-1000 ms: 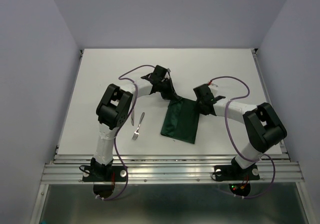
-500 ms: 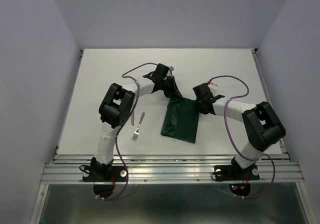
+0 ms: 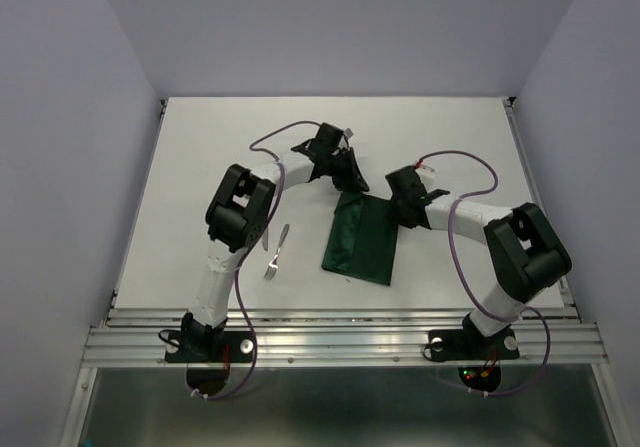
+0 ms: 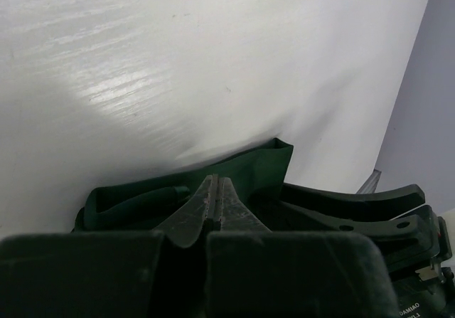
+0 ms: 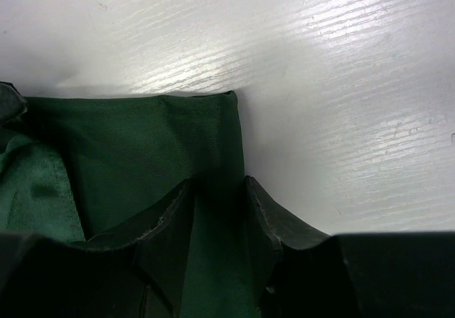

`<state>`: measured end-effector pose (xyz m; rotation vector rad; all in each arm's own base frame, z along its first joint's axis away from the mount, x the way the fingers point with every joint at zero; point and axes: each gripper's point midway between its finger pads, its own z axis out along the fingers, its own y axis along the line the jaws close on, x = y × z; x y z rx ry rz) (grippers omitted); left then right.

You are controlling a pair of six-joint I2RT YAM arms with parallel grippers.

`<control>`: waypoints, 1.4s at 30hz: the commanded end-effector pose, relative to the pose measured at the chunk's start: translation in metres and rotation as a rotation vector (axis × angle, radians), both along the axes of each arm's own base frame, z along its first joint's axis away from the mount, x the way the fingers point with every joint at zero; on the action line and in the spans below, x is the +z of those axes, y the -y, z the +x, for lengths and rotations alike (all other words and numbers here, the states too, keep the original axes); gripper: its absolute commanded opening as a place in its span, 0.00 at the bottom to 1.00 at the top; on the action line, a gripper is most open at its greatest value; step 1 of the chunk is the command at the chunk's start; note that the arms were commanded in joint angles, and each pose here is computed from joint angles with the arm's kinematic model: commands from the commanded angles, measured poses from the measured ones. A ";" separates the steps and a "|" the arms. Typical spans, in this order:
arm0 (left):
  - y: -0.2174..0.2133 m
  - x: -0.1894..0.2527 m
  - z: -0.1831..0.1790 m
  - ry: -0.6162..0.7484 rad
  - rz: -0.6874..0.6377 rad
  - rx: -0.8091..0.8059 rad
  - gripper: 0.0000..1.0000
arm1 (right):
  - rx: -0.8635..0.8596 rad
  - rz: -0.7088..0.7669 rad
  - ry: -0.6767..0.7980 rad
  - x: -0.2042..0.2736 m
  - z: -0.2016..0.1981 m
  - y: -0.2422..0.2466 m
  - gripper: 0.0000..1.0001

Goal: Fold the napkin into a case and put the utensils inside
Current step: Pick up the 2/3-rectangle-folded napkin at the center of the board.

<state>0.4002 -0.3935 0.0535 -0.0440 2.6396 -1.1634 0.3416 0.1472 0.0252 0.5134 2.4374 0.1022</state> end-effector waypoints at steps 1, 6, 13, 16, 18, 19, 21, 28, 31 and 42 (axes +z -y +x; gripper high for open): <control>0.011 0.020 0.006 0.049 -0.040 -0.041 0.00 | 0.006 -0.016 -0.018 0.003 -0.005 0.002 0.41; 0.010 0.046 0.012 0.126 -0.047 -0.049 0.00 | 0.008 -0.016 -0.003 0.010 -0.003 0.003 0.44; -0.015 0.078 0.013 0.266 0.063 -0.053 0.00 | 0.009 -0.014 -0.003 0.011 -0.006 0.003 0.45; -0.032 0.071 0.006 0.284 0.139 -0.062 0.00 | 0.010 -0.015 0.001 0.012 -0.005 0.004 0.45; -0.041 0.061 -0.003 0.279 0.175 -0.082 0.00 | 0.010 -0.016 0.006 0.014 -0.005 0.004 0.47; -0.045 0.060 -0.006 0.273 0.190 -0.081 0.00 | 0.011 -0.019 0.007 0.014 -0.005 0.005 0.47; -0.050 0.047 -0.015 0.247 0.211 -0.091 0.00 | 0.010 -0.022 0.007 0.014 -0.005 0.005 0.47; -0.055 0.017 -0.032 0.183 0.233 -0.150 0.00 | 0.016 -0.028 -0.003 0.011 -0.005 0.005 0.47; -0.052 0.018 -0.032 0.188 0.219 -0.155 0.00 | 0.014 -0.029 -0.004 0.010 -0.005 0.005 0.47; -0.033 0.012 -0.019 0.175 0.177 -0.164 0.00 | 0.014 -0.031 -0.005 0.012 -0.006 0.006 0.47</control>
